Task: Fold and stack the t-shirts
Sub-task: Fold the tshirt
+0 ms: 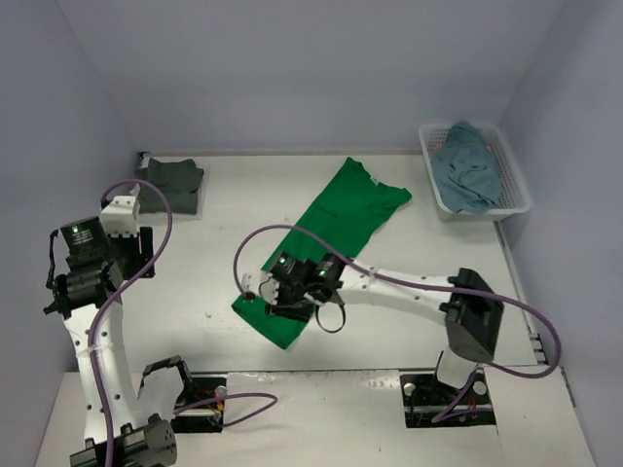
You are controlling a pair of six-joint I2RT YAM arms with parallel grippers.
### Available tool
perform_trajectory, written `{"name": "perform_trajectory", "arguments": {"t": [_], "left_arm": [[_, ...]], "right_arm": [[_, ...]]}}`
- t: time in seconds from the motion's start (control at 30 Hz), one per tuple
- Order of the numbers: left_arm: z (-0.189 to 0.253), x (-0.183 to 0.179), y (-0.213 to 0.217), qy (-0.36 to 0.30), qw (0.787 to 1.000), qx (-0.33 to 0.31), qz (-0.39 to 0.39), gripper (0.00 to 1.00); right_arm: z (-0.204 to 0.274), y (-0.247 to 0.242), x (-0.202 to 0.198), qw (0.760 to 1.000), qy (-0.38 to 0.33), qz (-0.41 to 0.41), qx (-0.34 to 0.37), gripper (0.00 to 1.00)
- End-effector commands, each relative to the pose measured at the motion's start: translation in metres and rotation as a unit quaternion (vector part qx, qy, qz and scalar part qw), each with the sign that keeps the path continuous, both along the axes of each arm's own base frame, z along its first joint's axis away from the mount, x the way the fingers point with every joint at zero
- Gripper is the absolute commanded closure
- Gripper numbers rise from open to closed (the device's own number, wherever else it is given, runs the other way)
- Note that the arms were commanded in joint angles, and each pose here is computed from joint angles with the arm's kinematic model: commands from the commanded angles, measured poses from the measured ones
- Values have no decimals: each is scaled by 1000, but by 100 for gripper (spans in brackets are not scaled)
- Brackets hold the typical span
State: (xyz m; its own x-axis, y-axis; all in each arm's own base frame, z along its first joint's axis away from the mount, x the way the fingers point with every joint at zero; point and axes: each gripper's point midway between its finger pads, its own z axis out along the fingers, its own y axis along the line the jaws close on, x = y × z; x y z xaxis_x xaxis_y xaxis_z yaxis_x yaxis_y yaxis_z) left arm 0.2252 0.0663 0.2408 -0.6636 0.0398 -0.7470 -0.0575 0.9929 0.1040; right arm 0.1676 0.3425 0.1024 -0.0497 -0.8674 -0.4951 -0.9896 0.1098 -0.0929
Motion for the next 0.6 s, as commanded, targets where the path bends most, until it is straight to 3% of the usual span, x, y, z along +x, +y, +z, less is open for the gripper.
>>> {"name": "perform_trajectory", "arguments": {"t": [0.0,0.27,0.57], "left_arm": [[-2,-3,0,-3,1000,2,3,42],[-4,-6,9,-7,999,18,26,42],[3,-13,28,-21,995,57,76,42]], "right_arm": [[-4,31,-16,999,-2,44,-3,66],[-33,60,-5,999,-20,38,-31,57],[-52,93,13,999,-25,18,-16,48]]}}
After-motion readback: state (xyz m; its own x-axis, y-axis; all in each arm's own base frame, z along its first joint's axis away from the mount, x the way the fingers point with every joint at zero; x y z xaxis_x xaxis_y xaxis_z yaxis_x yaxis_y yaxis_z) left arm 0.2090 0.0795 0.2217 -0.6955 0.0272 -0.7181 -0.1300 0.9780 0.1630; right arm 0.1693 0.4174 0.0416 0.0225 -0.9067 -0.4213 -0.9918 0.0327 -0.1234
